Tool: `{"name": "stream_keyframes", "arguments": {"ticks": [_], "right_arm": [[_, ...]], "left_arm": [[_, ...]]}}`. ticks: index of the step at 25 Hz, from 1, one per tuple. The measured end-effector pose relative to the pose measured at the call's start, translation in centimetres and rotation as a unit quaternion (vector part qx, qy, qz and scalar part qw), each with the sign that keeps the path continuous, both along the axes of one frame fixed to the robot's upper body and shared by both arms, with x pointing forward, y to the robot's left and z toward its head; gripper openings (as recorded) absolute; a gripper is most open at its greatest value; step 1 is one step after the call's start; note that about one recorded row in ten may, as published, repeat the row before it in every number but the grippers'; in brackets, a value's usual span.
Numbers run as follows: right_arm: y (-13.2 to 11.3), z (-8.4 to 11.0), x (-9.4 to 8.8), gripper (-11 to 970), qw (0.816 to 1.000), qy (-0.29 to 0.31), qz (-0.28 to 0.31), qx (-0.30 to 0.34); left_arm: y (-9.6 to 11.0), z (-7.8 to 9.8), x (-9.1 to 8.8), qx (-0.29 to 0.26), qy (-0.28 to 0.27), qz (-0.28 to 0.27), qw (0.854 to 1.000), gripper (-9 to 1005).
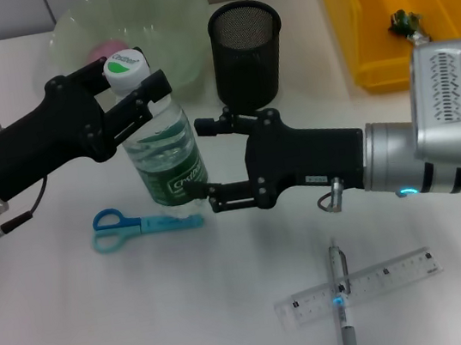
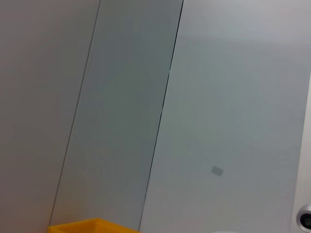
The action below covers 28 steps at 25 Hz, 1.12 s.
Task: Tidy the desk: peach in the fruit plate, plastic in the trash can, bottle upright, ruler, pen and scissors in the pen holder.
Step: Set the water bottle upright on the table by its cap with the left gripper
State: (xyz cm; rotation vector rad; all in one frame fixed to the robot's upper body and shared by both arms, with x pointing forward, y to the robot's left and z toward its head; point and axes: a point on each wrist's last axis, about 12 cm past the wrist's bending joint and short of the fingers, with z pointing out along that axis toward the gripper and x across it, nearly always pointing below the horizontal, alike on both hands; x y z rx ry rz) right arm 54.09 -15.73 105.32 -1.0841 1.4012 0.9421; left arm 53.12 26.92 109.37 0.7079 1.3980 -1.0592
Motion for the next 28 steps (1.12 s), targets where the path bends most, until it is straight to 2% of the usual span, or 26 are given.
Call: {"name": "stream_keyframes", "arguments": {"ticks": [14,23,28], "right_arm": [[-2.1,-0.2,-0.1,819,1.000,0.018,-0.023,0.002],[-5.1,0.0,-0.8,818,0.998,0.043,-0.039,0.013],[-6.0,-0.2,-1.3,818,0.997,0.057,-0.043,0.010]], "left_arm": [[1.0,0.4,0.9,0.014,-0.013,0.033,0.999,445],[1.6,0.5,1.4,0.026,-0.015,0.056,0.998,445],[1.8,0.6,1.7,0.033,-0.017,0.064,0.997,444]]}}
